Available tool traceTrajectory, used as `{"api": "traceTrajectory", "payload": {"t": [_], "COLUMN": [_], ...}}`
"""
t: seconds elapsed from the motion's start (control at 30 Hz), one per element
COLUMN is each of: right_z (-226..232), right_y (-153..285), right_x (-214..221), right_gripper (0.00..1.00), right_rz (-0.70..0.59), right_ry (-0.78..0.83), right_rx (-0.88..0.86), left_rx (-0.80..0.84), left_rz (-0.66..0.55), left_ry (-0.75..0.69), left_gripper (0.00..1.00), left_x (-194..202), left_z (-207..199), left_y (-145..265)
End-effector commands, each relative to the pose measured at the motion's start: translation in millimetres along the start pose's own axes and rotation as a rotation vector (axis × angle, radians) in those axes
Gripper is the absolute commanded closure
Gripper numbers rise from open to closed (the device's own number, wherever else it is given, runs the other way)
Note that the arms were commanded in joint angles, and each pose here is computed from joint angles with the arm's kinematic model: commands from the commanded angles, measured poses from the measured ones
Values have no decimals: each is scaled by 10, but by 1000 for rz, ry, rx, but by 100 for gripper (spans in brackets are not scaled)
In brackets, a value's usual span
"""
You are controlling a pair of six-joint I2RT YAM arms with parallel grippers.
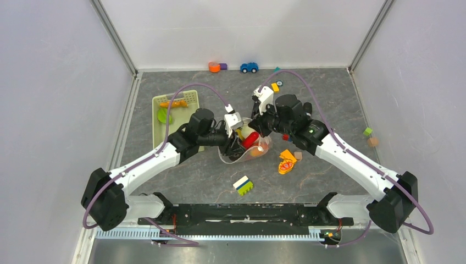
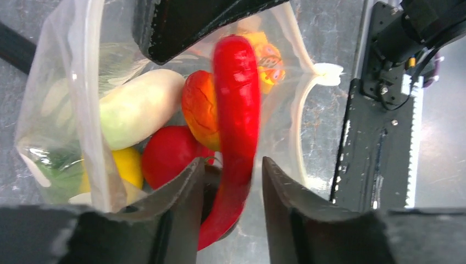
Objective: Place the food in the zip-top bag and seal the zipper
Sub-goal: Place the fake vegetable in the zipper food storage bag.
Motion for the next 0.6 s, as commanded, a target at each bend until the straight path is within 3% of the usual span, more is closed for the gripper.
{"api": "traceTrajectory", "payload": {"t": [0.0,0.07,0.17,0.37,0.57], "right_z": [17,9,30,12,4], "right_y": [79,75,67,68,59], "right_x": [-211,-209,-208,-208,-204], "right_gripper": [100,100,100,100,100], "right_rz": [-82,-81,-80,-80,-77], "right_ry": [4,3,5,10,10], "right_rx": [1,4,-7,1,6], "left_rx": [-16,-23,-42,-56,-295], "left_rz": [-14,-24,-38,-125,-300], "left_ry": [16,25,49,39,107], "left_gripper": [33,15,1,0,0], "left_x": [-130,-173,-240,-485,-868], "left_z": [16,19,25,-64,153], "left_y": [-1,-1,18,171,492]}}
Point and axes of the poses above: each gripper's point midway between its finger pads, its own y axis back along the fingers, its own z axis along the line the jaws close on, x = y × z, the point moved 1 cm from there along y, back along the fingers, and after that the axes turned 10 degrees about y, right-handed, at the moved point
